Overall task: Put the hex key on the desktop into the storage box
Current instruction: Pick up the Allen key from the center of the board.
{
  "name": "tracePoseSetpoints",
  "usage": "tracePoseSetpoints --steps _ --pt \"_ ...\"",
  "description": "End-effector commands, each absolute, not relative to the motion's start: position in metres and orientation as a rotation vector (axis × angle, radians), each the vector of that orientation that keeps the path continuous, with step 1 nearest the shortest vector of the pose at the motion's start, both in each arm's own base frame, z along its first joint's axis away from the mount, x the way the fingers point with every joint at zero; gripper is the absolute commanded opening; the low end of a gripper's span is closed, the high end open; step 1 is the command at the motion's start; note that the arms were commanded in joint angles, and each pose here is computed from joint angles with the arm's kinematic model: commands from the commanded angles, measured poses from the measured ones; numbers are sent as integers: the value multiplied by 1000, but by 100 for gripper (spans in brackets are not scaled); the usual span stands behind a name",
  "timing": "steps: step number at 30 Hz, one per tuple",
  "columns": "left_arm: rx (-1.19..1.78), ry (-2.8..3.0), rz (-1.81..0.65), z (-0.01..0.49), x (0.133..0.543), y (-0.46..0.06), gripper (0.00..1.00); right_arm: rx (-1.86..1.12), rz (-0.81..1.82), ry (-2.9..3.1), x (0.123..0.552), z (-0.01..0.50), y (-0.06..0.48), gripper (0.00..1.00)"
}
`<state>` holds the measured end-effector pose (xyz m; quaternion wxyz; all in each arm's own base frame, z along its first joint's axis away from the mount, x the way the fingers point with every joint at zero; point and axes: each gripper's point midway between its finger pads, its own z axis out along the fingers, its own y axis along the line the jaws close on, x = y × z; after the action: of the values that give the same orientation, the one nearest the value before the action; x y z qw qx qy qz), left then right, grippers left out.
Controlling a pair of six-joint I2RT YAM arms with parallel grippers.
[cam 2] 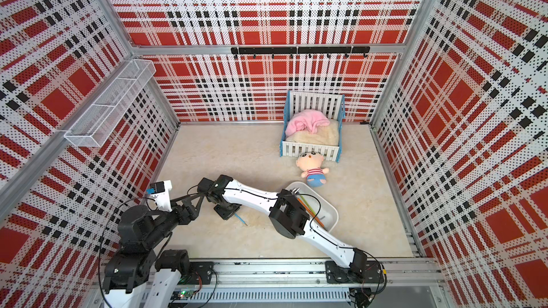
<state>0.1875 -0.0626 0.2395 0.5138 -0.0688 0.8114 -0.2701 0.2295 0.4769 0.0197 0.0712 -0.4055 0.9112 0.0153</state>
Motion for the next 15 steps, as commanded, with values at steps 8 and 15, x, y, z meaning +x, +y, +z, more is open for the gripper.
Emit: tracePoseSetpoints --steps 8,15 --pt "-170 1925 -638 244 190 -60 76 -1158 59 2721 238 31 477 0" --pt "-170 1926 -639 244 190 -60 76 -1048 200 2693 253 75 481 0"
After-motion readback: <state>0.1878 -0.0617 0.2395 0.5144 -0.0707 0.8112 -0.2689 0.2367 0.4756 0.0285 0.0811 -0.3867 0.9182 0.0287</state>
